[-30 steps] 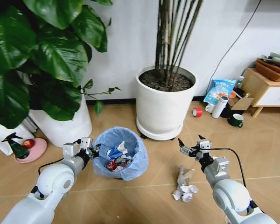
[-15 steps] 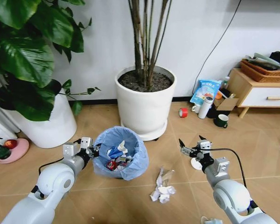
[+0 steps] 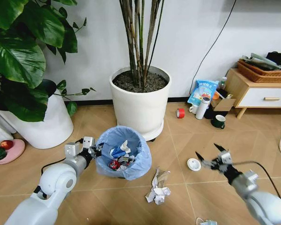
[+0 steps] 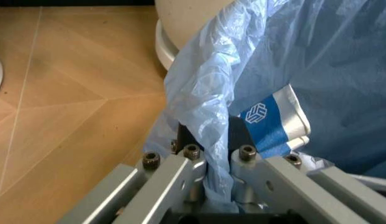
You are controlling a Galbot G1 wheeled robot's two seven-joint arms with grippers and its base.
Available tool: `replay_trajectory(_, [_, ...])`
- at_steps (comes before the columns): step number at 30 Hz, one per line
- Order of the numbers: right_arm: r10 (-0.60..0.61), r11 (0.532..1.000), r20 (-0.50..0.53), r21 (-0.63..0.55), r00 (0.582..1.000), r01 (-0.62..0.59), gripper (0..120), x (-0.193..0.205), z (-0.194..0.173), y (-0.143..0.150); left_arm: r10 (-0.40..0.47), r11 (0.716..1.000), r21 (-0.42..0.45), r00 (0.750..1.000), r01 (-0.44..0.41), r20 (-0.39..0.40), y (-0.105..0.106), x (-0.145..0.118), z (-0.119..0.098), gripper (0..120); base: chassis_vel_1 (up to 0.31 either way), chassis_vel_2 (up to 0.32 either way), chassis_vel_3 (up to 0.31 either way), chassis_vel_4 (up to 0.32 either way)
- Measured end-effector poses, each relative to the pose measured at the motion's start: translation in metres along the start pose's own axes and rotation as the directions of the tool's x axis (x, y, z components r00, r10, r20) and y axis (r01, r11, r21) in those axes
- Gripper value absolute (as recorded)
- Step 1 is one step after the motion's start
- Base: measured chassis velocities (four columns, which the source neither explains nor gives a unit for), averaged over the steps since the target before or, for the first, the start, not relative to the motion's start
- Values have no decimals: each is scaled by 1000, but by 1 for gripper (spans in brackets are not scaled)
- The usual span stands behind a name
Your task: Pick up the trash bin and place the garbage on the floor into it.
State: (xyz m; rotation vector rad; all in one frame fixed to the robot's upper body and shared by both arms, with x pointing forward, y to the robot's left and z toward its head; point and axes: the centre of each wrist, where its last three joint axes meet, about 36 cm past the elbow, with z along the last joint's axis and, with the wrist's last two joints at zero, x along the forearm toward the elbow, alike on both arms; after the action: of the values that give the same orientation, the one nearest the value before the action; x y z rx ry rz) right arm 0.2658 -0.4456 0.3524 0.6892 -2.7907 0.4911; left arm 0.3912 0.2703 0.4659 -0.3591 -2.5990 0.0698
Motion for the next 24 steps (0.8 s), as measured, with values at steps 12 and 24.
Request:
replay_trajectory(12, [-106, 992, -196, 45, 975, 117, 100, 81, 86, 31, 39, 999, -7, 999, -39, -3, -2, -5, 3, 0, 0, 0, 0, 0])
replay_trajectory(24, [-154, 988, -267, -32, 951, 151, 100, 97, 154, 75, 37, 999, -4, 999, -37, -9, 6, -10, 1, 0, 0, 0, 0, 0])
